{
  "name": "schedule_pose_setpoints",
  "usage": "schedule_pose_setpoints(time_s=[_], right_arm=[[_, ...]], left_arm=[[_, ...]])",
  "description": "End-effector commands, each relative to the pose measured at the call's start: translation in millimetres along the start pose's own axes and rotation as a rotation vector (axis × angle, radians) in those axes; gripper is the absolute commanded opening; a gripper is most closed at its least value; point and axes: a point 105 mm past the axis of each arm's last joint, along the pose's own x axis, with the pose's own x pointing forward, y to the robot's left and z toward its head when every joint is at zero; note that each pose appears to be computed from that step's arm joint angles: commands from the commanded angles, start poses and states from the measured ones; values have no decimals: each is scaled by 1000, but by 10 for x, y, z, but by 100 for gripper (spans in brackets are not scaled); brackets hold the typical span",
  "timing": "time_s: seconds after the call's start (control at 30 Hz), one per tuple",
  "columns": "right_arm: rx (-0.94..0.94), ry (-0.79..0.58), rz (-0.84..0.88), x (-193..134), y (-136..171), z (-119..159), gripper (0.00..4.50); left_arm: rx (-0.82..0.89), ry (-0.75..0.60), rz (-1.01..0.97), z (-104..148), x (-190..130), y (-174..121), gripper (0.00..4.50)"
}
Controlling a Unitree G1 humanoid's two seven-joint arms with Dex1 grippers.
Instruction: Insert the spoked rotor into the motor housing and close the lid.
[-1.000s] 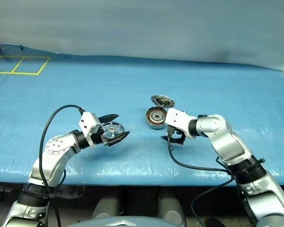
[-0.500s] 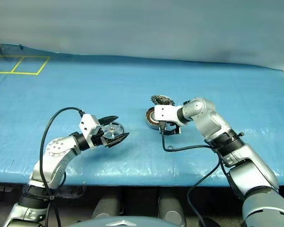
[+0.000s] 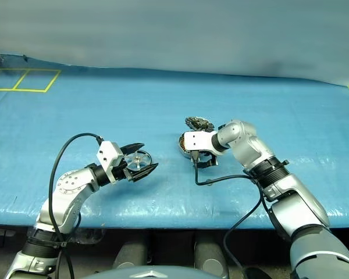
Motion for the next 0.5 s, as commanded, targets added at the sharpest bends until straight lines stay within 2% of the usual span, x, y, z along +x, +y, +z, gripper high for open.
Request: schedule_pose_setpoints(time_s=[0.03,0.2,0.33,0.5], right_arm=[[-2,8,-2,-21,-39,-19,322],[-3,-10,-1,-34,-27,11,322],[-24,-47,-23,-51,9,91,235],[-62,-114,-51,-37,146,276,235]], left_arm=[[47,-47,16,145,-41,27,450],[51,-41,26,140,-75,49,450],[56,-33,40,136,-112,83,450],[62,-18,63,126,-170,134,450]])
